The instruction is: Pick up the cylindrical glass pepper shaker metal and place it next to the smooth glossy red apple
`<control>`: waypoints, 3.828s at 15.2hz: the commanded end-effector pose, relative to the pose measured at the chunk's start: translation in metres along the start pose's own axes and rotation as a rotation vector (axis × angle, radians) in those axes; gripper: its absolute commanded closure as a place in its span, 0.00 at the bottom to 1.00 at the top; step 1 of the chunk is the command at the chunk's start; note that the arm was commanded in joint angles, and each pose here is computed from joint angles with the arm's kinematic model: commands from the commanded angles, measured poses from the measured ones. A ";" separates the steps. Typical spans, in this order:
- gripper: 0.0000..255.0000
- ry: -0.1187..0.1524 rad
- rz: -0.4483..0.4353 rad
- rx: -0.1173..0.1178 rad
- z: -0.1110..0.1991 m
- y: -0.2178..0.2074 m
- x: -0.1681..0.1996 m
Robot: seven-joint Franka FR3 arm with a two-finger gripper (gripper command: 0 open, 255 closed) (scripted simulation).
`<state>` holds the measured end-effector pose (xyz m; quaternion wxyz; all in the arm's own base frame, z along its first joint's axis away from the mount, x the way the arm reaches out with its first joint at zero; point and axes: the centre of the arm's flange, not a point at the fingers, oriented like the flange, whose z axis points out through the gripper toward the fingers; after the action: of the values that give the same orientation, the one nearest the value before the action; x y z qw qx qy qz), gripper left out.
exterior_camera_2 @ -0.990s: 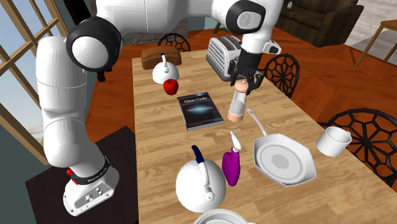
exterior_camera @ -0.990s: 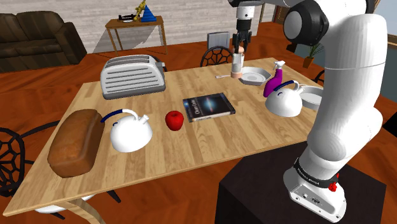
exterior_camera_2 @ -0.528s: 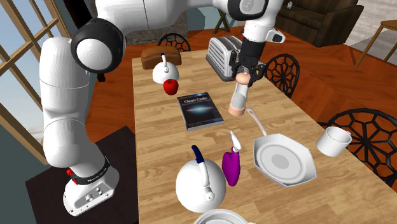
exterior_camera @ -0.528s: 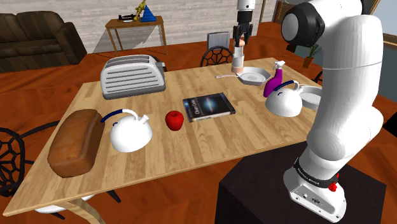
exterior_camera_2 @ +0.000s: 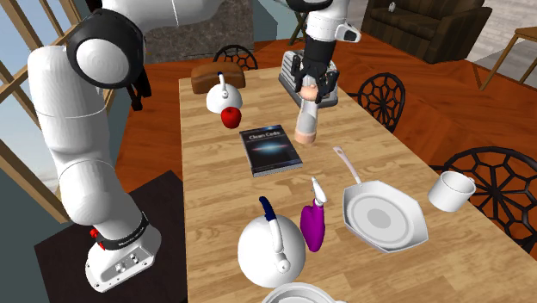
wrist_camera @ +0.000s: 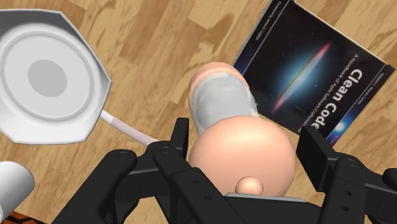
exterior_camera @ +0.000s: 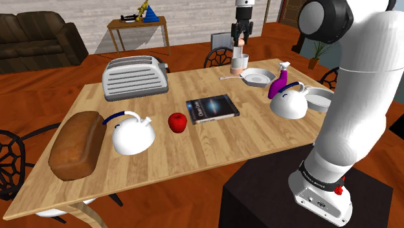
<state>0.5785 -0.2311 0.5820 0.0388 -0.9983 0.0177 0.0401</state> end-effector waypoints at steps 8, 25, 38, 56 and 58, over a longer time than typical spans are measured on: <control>1.00 0.000 0.001 0.000 -0.007 -0.116 -0.022; 1.00 0.000 0.001 0.000 -0.020 -0.337 -0.064; 1.00 0.000 0.001 0.000 -0.031 -0.506 -0.096; 1.00 0.000 0.001 0.000 0.064 -0.499 -0.088; 1.00 0.000 0.001 0.000 0.074 -0.498 -0.087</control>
<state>0.5034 0.2738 0.5569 0.0385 -0.9983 0.0181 0.0406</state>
